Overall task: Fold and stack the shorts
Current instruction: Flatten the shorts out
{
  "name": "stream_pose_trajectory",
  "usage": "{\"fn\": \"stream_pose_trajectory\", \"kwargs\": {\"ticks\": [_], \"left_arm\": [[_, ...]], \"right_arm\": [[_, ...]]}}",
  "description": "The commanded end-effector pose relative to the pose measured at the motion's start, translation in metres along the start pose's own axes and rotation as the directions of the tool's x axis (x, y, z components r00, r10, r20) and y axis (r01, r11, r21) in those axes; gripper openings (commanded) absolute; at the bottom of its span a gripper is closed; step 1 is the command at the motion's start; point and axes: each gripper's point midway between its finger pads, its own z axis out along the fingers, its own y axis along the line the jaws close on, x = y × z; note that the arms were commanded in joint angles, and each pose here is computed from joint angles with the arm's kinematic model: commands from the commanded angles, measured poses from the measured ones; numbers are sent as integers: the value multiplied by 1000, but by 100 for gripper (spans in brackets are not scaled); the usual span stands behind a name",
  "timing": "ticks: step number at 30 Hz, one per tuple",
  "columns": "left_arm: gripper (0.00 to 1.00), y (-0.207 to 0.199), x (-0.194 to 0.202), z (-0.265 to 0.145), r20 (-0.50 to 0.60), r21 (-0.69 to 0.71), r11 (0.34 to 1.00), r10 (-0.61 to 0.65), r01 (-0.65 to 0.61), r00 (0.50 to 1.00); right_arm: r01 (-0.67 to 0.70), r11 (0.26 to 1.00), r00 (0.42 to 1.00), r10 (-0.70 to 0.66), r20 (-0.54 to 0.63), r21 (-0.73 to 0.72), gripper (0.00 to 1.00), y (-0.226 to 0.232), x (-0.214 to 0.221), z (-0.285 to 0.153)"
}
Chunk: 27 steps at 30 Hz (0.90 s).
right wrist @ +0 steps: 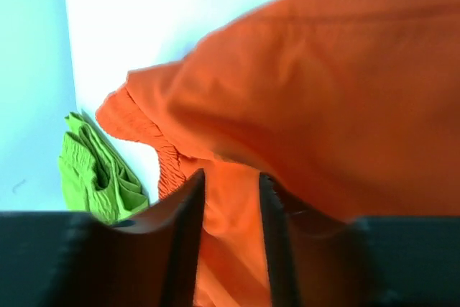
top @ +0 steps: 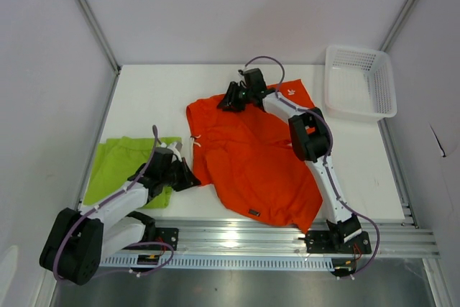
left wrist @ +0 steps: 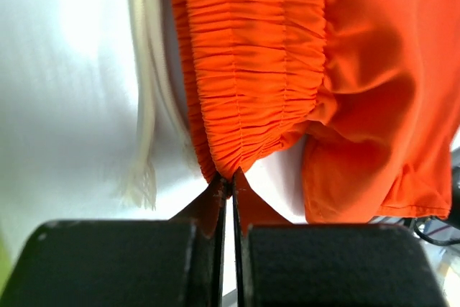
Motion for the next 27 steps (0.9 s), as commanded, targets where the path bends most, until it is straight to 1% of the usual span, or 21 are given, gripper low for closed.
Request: {"fn": "stream_pose_trajectory", "kwargs": {"ticks": [1, 2, 4, 5, 6, 8, 9, 10, 11, 12, 13, 15, 16, 17, 19, 20, 22, 23, 25, 26, 27], "left_arm": [[0, 2, -11, -10, 20, -72, 997, -11, 13, 1000], [0, 3, -14, -12, 26, -91, 996, -16, 18, 1000], [0, -1, -18, -15, 36, -87, 996, -12, 15, 999], [0, -4, -21, -17, 37, -84, 996, -13, 16, 999], [0, -8, -24, -19, 40, -76, 997, -9, 12, 999], [0, -12, -25, -22, 32, -70, 998, 0, 2, 999], [0, -16, -29, -25, 33, -69, 998, 2, 0, 999], [0, -18, -30, -27, 33, -65, 998, 8, -6, 999], [0, -20, -30, -28, 30, -61, 998, 9, -7, 999], [0, -22, -30, -30, 23, -61, 998, 7, -6, 1000], [0, -23, -30, -30, 18, -57, 998, 6, -5, 1000], [0, -27, -34, -32, 13, -59, 998, 9, -8, 1000], [0, -26, -33, -34, 2, -79, 997, 7, -7, 1000], [0, -24, -34, -34, -2, -95, 995, 8, -8, 1000], [0, -21, -39, -36, 8, -130, 992, 0, 1, 1000], [0, -20, -40, -36, 5, -140, 990, 0, 0, 1000], [0, -20, -47, -36, 14, -167, 986, 7, -4, 1000], [0, -18, -46, -37, 3, -180, 984, 4, -4, 1000], [0, -18, -50, -39, 1, -192, 981, 16, -15, 1000], [0, -18, -49, -41, -10, -200, 980, 15, -16, 1000], [0, -20, -51, -42, -10, -197, 980, 21, -23, 1000]], "right_arm": [[88, 994, 996, -85, 38, -59, 48, 43, -30, -32], [117, 990, 991, -112, 67, -72, 56, 64, -40, -52], [132, 991, 989, -130, 71, -21, 62, 59, -36, -71], [163, 987, 978, -162, 131, -1, 68, 80, -48, -100], [167, 985, 979, -171, 108, 46, 70, 64, -36, -109], [169, 980, 978, -180, 108, 104, 71, 59, -26, -135], [185, 973, 963, -207, 172, 134, 71, 74, -34, -168], [165, 967, 971, -194, 139, 195, 71, 47, -14, -177], [158, 958, 968, -199, 156, 237, 70, 40, -11, -192], [172, 956, 954, -222, 201, 238, 69, 55, -10, -222], [136, 946, 969, -189, 160, 295, 69, 29, 16, -230], [102, 924, 967, -179, 180, 368, 69, 16, 32, -254], [83, 922, 961, -174, 215, 377, 69, 25, 41, -279], [36, 911, 972, -127, 197, 412, 69, 6, 66, -284], [-29, 904, 956, -99, 275, 427, 69, 8, 85, -318], [-86, 879, 959, -55, 279, 470, 69, -13, 111, -322], [-124, 877, 943, -41, 330, 464, 69, -12, 134, -347], [-167, 848, 941, -14, 338, 503, 69, -27, 154, -350], [-134, 844, 956, -28, 292, 520, 69, -31, 181, -359], [-117, 848, 953, -50, 299, 516, 68, -30, 189, -366], [-93, 839, 969, -49, 244, 537, 68, -36, 211, -365]]}}
